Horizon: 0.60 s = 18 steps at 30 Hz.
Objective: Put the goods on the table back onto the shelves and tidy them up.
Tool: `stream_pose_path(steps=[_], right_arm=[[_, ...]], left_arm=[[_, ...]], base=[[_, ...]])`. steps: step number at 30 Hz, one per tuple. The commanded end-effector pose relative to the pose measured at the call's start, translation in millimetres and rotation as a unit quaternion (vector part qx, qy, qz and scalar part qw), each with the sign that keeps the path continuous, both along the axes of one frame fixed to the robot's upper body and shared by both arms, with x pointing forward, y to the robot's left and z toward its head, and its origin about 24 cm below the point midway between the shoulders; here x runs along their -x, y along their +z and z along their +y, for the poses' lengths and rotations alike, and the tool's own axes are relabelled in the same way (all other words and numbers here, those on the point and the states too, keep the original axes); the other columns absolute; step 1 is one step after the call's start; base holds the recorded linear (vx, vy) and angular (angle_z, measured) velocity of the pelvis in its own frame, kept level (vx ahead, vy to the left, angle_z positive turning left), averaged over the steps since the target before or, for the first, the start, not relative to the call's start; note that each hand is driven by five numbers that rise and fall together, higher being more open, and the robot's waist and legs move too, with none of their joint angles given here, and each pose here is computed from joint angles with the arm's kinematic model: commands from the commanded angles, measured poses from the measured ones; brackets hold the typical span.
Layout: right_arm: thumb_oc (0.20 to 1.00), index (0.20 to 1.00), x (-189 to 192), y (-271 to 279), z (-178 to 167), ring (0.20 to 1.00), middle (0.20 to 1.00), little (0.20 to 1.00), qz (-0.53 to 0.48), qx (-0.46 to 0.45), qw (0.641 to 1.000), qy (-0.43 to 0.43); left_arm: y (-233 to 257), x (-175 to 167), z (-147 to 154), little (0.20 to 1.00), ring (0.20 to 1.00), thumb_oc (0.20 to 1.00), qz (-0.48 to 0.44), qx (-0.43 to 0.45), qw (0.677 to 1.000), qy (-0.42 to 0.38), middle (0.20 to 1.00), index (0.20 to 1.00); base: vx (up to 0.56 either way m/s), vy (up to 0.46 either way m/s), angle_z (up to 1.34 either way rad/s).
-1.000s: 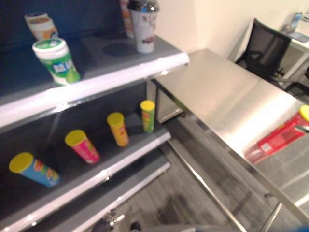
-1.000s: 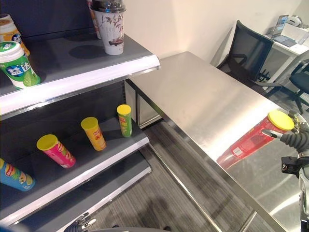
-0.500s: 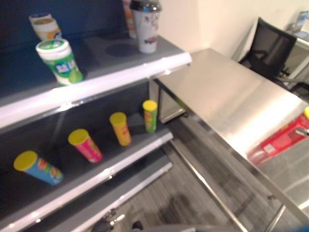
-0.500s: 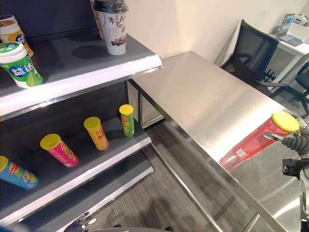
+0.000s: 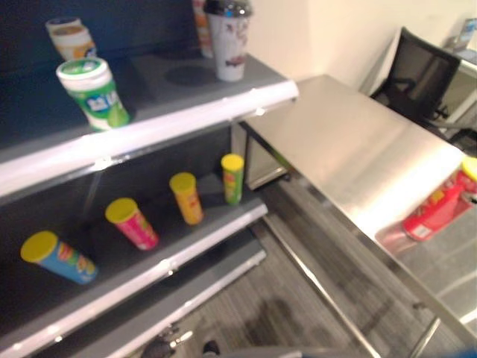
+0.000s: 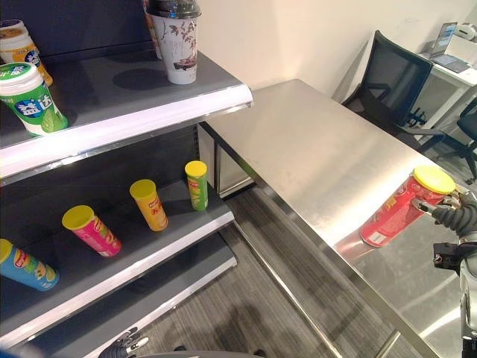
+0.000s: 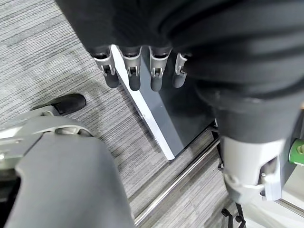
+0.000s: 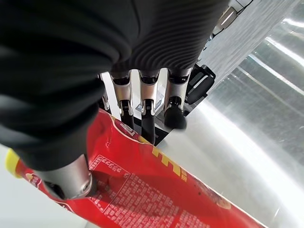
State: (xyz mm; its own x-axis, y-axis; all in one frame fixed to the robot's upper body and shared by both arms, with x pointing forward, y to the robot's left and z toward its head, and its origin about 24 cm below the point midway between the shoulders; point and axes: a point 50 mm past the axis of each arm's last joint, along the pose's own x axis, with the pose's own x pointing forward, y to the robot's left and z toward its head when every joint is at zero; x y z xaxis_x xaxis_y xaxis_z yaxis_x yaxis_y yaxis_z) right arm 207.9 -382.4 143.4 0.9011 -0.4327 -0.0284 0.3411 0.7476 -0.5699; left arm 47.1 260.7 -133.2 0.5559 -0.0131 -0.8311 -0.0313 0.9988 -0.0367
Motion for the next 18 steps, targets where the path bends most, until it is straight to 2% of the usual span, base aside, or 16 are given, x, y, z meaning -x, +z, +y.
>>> stream_pose_path(steps=[1, 9, 11, 15, 18], right_arm=[[0.2, 0.2, -13.7, 43.7, 7.4, 0.2, 0.2, 0.2, -0.082, 0.046, 0.995, 0.042], [0.2, 0.2, -26.3, 75.5, 41.1, 0.2, 0.2, 0.2, -0.178, 0.067, 0.975, 0.117], [0.2, 0.2, -26.3, 90.7, 59.5, 0.2, 0.2, 0.2, -0.223, 0.072, 0.96, 0.153], [0.2, 0.2, -20.5, 109.4, 83.2, 0.2, 0.2, 0.2, -0.276, 0.072, 0.935, 0.21], [0.2, 0.2, -13.8, 122.5, 96.9, 0.2, 0.2, 0.2, -0.328, 0.075, 0.912, 0.233]], left_arm=[[8.6, -15.0, 6.5, 1.0, 1.0, 1.0, -0.034, -0.018, 0.999, -0.034, 1.0, 1.0], [6.9, -7.1, 6.6, 1.0, 1.0, 1.0, -0.026, -0.02, 0.999, -0.026, 1.0, 1.0], [8.5, -16.0, 10.6, 1.0, 1.0, 1.0, -0.033, -0.028, 0.999, -0.021, 1.0, 1.0], [9.9, -25.6, 13.0, 1.0, 1.0, 1.0, -0.044, -0.027, 0.999, 0.006, 1.0, 1.0], [9.8, -14.1, 16.5, 1.0, 1.0, 1.0, -0.037, -0.031, 0.998, 0.028, 1.0, 1.0]], base=[[-0.04, 0.006, 0.01], [-0.03, 0.004, 0.16], [-0.01, -0.081, 0.22], [-0.03, -0.163, 1.1], [-0.11, -0.409, 0.8]])
